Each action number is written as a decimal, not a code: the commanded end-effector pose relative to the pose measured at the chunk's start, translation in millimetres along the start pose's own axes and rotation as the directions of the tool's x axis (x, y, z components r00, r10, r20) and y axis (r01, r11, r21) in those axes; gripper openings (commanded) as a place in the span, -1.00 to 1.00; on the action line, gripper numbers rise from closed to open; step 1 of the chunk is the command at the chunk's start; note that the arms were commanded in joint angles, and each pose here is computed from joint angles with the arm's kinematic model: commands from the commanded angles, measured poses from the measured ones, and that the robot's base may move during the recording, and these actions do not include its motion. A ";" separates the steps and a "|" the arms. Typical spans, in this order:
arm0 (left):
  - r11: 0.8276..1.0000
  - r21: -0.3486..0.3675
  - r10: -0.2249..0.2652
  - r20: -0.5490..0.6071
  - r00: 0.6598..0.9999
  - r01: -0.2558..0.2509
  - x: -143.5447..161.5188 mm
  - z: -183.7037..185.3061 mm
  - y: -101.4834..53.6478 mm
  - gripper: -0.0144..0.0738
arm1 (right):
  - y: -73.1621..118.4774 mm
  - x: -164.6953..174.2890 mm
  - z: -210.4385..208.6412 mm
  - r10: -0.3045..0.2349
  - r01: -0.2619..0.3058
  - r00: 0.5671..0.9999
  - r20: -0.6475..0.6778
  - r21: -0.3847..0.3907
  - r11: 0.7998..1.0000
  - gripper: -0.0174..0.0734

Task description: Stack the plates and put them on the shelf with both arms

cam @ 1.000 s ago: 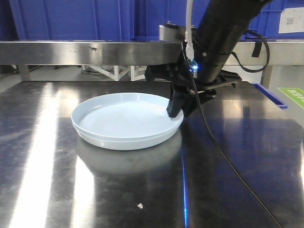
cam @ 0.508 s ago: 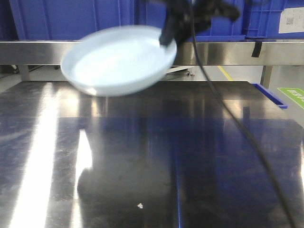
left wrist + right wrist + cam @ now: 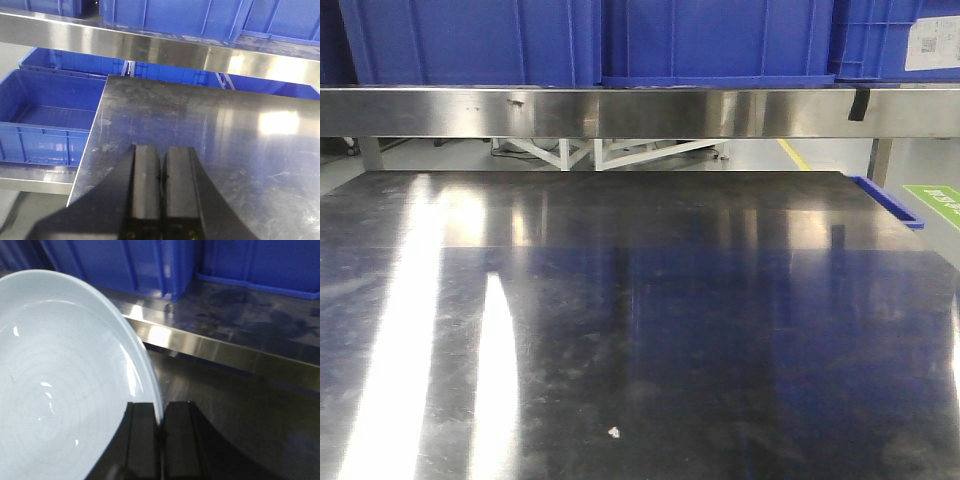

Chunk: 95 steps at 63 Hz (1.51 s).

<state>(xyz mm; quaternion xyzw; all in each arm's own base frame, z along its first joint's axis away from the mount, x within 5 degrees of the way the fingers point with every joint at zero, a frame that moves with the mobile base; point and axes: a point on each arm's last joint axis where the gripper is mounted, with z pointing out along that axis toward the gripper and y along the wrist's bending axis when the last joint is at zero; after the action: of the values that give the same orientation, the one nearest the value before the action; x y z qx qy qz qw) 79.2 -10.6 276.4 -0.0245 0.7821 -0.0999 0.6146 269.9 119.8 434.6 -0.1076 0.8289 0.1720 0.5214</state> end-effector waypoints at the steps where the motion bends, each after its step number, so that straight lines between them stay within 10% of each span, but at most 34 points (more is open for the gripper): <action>1: 1.000 0.017 -0.012 0.114 0.993 0.011 -17.6 -2.7 -2.8 -0.47 | -9.2 -16.5 -38.3 0.000 -0.004 0.983 0.185 0.023 1.000 -0.51; 46: 1.000 0.017 -0.012 0.114 0.993 0.011 -17.6 -2.7 -2.8 -0.47 | -30.4 89.2 -133.8 0.008 -0.037 0.954 0.299 0.090 0.995 -0.51; 95: 1.000 0.017 -0.012 0.114 0.993 0.011 -17.6 -2.7 -2.8 -0.47 | -31.0 96.2 -135.7 0.008 -0.037 0.955 0.297 0.090 0.995 -0.51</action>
<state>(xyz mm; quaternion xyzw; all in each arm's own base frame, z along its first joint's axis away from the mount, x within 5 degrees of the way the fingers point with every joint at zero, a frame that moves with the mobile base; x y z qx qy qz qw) 79.2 -10.6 276.4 -0.0245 0.7821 -0.0999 0.6146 127.4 39.1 377.3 -0.0527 0.7934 0.1447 0.5890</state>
